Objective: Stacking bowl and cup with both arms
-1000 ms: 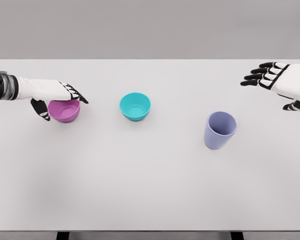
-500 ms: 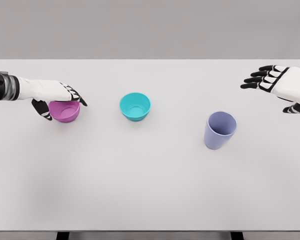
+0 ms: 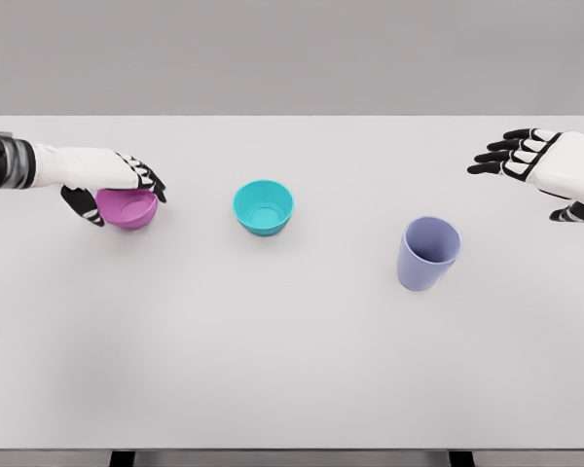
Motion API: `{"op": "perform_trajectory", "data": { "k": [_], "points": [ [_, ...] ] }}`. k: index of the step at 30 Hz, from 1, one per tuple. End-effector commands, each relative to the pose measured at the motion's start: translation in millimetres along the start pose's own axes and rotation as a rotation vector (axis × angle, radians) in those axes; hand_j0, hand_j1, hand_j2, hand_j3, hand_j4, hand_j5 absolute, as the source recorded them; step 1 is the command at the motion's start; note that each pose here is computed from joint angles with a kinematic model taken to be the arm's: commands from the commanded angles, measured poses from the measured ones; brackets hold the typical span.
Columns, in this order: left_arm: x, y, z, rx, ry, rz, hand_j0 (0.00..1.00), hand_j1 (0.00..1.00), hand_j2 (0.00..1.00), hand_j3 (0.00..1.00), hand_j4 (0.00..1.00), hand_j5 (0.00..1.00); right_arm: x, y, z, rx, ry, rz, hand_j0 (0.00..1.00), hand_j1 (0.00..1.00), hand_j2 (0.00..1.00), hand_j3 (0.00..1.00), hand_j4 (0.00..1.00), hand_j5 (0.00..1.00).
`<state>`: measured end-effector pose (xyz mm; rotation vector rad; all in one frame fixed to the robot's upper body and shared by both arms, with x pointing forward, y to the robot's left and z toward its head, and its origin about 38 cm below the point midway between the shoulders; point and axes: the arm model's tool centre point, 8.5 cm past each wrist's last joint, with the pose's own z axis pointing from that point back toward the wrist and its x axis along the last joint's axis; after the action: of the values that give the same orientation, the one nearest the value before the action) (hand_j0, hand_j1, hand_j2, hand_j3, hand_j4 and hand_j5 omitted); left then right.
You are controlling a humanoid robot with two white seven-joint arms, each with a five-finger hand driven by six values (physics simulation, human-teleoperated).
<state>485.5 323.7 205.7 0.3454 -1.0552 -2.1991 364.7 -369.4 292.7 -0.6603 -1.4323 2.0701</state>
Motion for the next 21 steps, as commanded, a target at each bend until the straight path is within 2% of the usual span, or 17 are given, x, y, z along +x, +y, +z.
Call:
{"op": "perform_trajectory", "data": {
  "k": [1,8,11,13,17,21],
  "points": [
    [0,2.0,2,0.008,0.000,0.003,0.83,0.83,0.83,0.83,0.83,0.83,-1.6,0.6,1,0.001,0.005,-0.006,1.00,1.00,1.00,1.00,1.00,1.00],
    [1,6.0,2,0.016,-0.003,-0.003,0.83,0.83,0.83,0.83,0.83,0.83,-5.7,15.2,-1,0.017,0.016,-0.046,1.00,1.00,1.00,1.00,1.00,1.00],
    [1,10.1,3,0.025,-0.001,-0.008,0.83,0.83,0.83,0.83,0.83,0.83,-2.5,12.9,-2,0.011,0.007,-0.040,1.00,1.00,1.00,1.00,1.00,1.00],
    [3,12.9,3,0.029,-0.005,-0.015,0.83,0.83,0.83,0.83,0.83,0.83,1.6,18.1,-7,0.003,-0.006,-0.057,1.00,1.00,1.00,1.00,1.00,1.00],
    [7,22.2,-1,0.043,-0.018,-0.031,0.82,0.82,0.82,0.82,0.82,0.82,1.9,7.4,-5,-0.013,-0.005,-0.030,1.00,1.00,1.00,1.00,1.00,1.00],
    [11,32.6,-5,0.057,-0.027,-0.046,0.81,0.81,0.81,0.81,0.81,0.81,4.3,4.6,-5,-0.018,-0.013,-0.024,1.00,1.00,1.00,1.00,1.00,1.00]
  ]
}}
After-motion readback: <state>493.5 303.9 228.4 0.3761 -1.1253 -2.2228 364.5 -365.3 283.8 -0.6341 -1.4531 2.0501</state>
